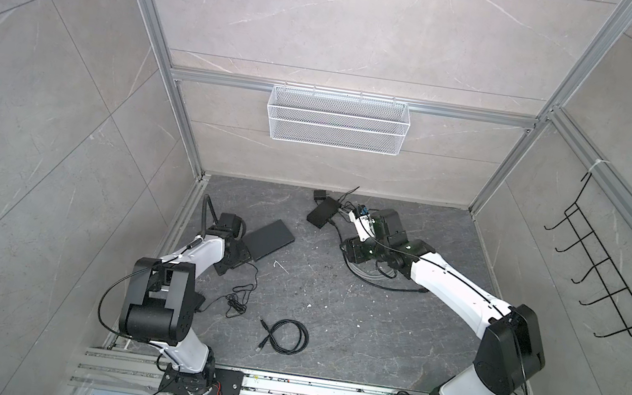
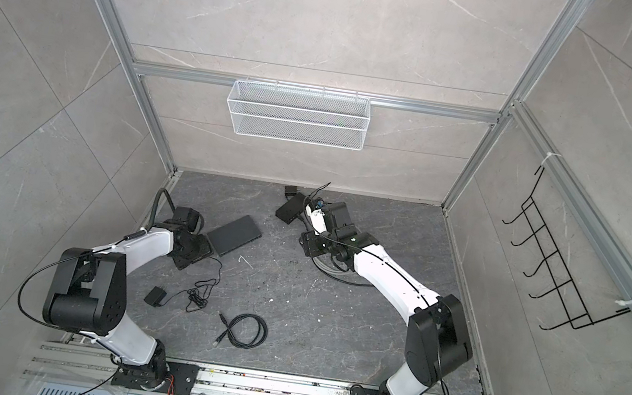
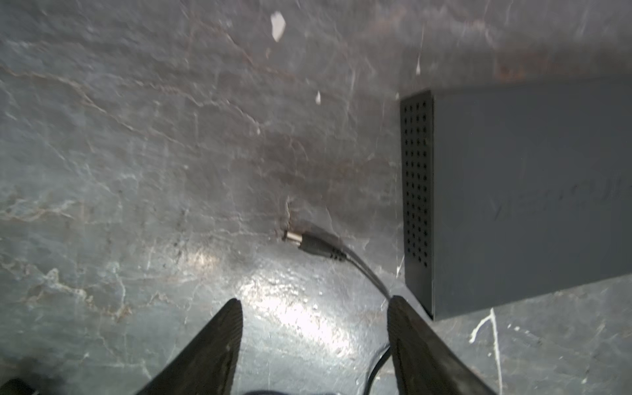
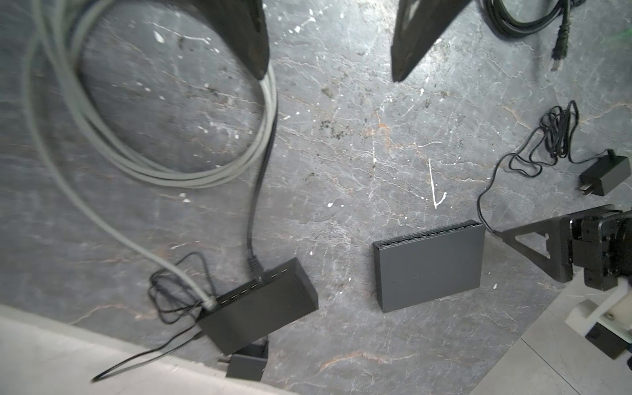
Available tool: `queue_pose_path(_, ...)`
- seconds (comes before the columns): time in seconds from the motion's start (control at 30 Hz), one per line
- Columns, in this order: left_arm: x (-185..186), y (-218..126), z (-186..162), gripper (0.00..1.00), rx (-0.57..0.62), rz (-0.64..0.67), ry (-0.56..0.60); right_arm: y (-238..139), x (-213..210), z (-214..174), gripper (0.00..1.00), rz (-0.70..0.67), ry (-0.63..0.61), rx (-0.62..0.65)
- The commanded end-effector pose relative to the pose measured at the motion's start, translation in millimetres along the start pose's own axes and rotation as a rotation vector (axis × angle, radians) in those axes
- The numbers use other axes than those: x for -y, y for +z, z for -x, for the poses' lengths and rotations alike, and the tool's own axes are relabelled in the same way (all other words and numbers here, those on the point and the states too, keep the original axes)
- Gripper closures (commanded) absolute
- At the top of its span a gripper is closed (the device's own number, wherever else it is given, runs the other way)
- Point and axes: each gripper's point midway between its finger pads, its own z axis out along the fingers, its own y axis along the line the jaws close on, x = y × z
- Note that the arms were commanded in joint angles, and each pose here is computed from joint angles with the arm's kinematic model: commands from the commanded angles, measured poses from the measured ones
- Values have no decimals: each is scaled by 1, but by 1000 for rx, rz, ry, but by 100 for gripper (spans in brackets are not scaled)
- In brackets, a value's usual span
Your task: Insert the plug into the switch port
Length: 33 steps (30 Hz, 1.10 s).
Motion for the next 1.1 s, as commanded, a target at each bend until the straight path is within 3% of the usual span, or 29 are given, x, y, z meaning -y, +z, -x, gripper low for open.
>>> queue_pose_path(0.0,6,-5,24,33,68,-3,-36,6,-13,-2,44,50,59,-33)
queue_pose_path(0.27,22,4,45,32,70,-61,-21,23,-24,-15,42,47,69,-96)
queue_pose_path(0.5,62,2,84,27,126,-156,146,31,-40,-27,41,82,103,-132)
queue_pose_path(0.63,85,15,98,25,82,-195,273,36,-48,-34,41,99,158,-145)
queue_pose_path(0.87,112,46,99,24,4,-288,413,37,-53,-43,39,86,184,-173)
queue_pose_path(1.07,123,50,75,24,-94,-399,430,31,-51,-47,39,68,194,-168)
